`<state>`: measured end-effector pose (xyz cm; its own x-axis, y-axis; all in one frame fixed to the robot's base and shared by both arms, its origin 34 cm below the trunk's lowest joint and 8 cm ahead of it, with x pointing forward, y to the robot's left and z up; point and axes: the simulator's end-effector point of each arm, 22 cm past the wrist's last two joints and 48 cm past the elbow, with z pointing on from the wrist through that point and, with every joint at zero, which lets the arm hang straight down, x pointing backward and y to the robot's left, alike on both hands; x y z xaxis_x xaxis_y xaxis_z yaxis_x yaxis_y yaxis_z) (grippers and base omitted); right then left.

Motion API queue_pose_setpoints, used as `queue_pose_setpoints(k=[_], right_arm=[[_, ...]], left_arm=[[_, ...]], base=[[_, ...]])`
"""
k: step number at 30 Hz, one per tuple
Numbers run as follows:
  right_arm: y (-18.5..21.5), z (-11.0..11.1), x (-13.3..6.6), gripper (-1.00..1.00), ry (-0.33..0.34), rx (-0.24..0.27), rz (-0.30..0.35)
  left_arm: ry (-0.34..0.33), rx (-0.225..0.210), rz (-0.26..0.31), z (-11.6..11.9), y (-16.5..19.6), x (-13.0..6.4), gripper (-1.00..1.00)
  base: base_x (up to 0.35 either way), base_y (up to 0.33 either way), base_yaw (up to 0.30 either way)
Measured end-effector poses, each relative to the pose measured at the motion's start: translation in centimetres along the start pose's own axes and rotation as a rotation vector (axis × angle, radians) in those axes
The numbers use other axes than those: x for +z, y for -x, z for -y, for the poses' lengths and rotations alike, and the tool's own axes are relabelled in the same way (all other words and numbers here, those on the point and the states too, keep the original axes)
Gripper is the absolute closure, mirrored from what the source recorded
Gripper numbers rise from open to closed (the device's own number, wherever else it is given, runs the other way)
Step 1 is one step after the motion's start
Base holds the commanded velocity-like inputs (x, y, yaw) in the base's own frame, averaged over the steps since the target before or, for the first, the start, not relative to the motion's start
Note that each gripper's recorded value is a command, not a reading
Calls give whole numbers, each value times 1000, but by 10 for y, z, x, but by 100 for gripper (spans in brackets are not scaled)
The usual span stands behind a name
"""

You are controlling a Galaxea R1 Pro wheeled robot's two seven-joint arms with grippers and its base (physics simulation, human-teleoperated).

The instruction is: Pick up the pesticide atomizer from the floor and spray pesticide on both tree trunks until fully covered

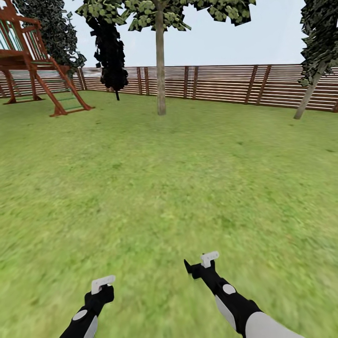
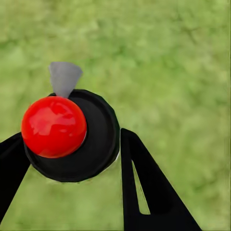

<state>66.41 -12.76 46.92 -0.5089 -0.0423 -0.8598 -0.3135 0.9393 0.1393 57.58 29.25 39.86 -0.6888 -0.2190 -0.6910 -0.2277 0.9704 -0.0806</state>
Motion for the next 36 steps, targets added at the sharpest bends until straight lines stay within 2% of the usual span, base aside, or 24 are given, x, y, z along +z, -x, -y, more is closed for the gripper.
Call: queue_pose_setpoints(k=[7,13,22,36], right_arm=[[2,5,0,-100,-27,10,4],[2,4,1,-100,-18,2,3],[2,12,-1,-100,-37,16,5],[2,6,0,-100,-23,1,4]], left_arm=[[-1,-1,0,1,0,0,100],[0,0,0,0,0,0,100],[1,0,0,-1,0,0,100],[0,-1,0,0,0,0,100]], base=[[340,0,0],[340,0,0],[340,0,0],[340,0,0]])
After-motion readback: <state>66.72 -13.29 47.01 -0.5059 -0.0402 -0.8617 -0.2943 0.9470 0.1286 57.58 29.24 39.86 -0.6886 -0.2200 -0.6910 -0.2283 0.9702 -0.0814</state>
